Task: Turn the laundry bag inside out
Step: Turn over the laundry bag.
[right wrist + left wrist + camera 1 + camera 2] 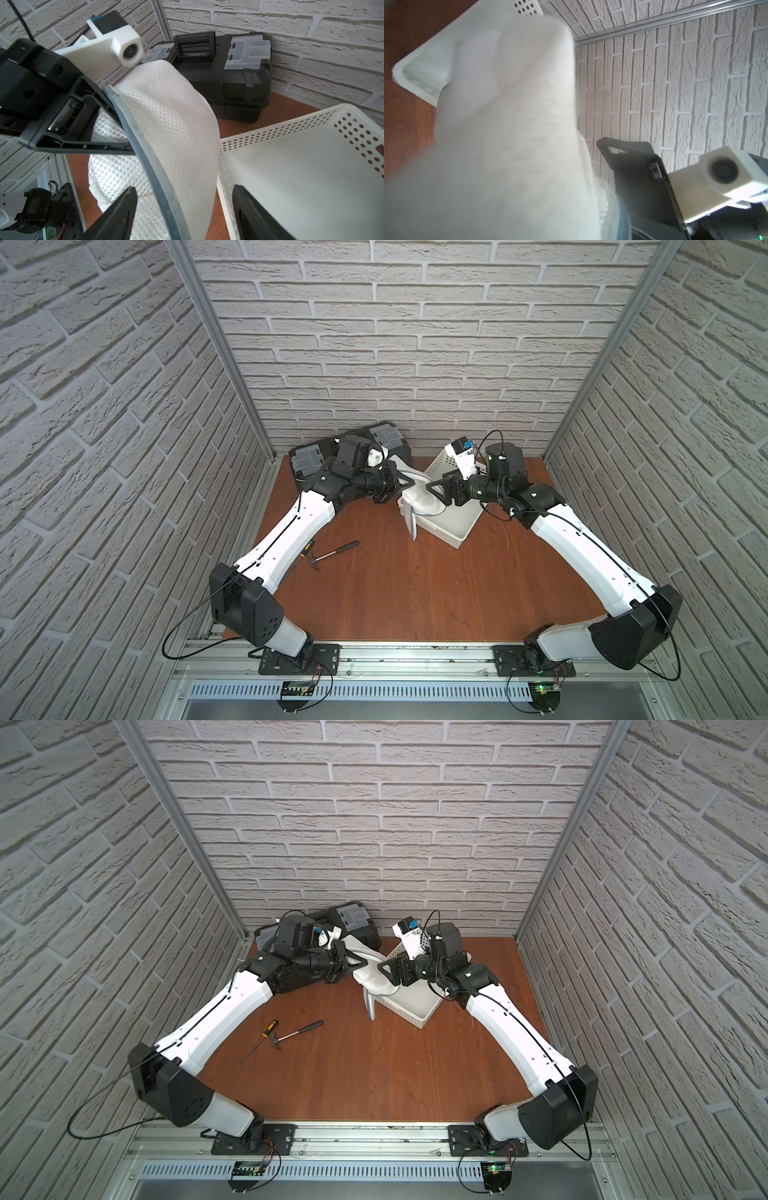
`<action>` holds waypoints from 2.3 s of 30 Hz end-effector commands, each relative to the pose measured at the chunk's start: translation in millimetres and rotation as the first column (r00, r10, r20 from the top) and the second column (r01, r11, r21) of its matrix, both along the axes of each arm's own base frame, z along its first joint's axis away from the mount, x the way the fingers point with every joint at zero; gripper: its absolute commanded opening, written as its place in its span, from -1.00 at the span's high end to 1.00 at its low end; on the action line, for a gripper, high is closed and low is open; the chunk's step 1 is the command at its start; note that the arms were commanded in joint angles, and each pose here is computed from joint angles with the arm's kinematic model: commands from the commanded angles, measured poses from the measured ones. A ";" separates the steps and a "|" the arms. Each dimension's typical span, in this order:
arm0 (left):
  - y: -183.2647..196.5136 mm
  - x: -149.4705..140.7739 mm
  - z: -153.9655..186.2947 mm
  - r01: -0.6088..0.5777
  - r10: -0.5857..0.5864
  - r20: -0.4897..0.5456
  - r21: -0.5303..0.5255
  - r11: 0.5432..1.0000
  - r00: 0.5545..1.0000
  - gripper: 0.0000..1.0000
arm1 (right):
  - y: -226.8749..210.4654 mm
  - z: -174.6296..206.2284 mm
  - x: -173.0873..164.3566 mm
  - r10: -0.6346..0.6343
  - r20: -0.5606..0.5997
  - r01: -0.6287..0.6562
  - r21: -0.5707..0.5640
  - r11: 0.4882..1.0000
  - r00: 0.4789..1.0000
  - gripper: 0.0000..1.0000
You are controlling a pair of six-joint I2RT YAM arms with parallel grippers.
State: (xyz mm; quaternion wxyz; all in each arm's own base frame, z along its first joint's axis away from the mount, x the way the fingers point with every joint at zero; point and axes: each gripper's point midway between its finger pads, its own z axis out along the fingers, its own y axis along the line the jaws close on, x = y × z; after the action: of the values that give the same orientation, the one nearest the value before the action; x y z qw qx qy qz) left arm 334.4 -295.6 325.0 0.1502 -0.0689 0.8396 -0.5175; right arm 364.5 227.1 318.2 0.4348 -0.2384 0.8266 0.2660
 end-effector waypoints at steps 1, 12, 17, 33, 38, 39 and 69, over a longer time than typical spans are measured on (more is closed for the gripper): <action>-6.2 1.9 16.9 0.047 -0.045 0.057 -0.037 0.998 0.997 1.00 | -5.6 2.3 16.4 -0.056 0.069 0.060 -0.059 0.996 0.996 -0.49; -18.9 -18.3 32.2 0.182 -0.173 0.103 -0.083 0.980 0.979 1.00 | -39.8 15.1 54.4 -0.282 0.092 0.287 -0.040 0.957 0.955 0.94; -39.3 -38.3 54.9 0.320 -0.295 0.184 -0.131 0.938 0.938 1.00 | -63.4 -12.3 79.2 -0.386 -0.016 0.385 -0.031 0.922 0.923 0.94; -42.1 -81.7 161.8 0.465 -0.255 0.637 -0.185 0.866 0.727 1.00 | -54.8 -119.2 50.5 -0.123 -0.492 0.206 0.119 0.971 0.862 0.80; -18.5 -55.1 166.3 0.211 0.019 0.740 -0.216 0.953 0.672 1.00 | -61.8 -97.1 37.0 -0.148 -0.440 0.231 0.140 0.963 0.886 0.17; -15.4 -48.4 159.4 0.164 0.040 0.733 -0.205 0.965 0.679 1.00 | -68.2 -82.6 38.2 -0.187 -0.404 0.265 0.147 0.953 0.895 0.02; -31.8 -2.5 114.1 0.036 0.156 0.503 -0.351 0.936 0.850 1.00 | -70.5 50.2 16.7 -0.185 -0.208 0.270 0.527 0.806 0.960 0.55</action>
State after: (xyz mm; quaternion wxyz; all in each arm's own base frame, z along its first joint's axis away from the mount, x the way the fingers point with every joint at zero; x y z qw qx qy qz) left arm 337.3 -327.5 419.9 0.3710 0.0126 0.6911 -0.6202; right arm 374.6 159.4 357.1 0.4171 0.0264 0.7806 0.4647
